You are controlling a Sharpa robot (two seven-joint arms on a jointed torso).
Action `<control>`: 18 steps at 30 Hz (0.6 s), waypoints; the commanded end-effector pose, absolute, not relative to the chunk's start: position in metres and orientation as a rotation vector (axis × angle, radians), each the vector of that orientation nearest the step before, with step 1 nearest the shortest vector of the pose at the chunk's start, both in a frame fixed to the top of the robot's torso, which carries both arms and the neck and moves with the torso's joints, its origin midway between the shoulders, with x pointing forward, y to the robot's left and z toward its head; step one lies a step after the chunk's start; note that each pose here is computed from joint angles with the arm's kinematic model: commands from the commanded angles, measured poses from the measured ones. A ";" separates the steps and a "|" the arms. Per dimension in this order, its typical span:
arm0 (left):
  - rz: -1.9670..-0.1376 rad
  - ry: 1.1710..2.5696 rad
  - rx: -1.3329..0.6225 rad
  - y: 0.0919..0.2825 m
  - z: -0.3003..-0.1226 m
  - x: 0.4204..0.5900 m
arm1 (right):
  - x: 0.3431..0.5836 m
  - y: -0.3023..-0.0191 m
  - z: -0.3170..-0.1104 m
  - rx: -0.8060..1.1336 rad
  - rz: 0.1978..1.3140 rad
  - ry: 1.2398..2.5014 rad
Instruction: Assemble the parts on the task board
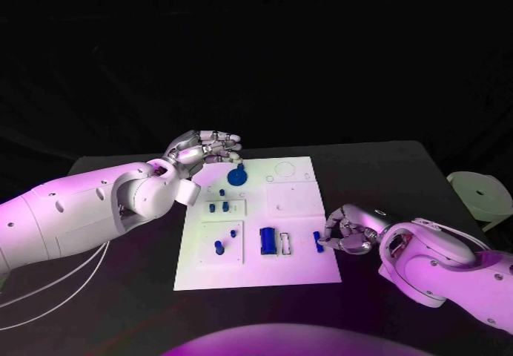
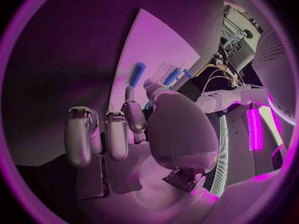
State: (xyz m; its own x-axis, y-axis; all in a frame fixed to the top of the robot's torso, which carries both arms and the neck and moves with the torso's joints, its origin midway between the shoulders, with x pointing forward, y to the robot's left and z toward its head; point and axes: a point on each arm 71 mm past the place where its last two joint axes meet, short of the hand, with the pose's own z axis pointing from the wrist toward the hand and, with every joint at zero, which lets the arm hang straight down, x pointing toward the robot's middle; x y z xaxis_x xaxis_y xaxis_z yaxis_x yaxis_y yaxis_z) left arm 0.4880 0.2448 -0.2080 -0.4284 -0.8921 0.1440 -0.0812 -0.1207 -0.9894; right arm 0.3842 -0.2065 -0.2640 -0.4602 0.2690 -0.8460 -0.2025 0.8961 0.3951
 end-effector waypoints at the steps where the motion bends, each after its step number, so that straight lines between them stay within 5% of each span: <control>1: -1.639 1.509 -1.093 0.243 -0.207 0.488 | 0.384 -0.205 -0.268 -0.002 0.495 1.973; 18: -1.638 1.510 -1.094 0.245 -0.206 0.487 | 0.385 -0.194 -0.283 -0.042 0.461 1.993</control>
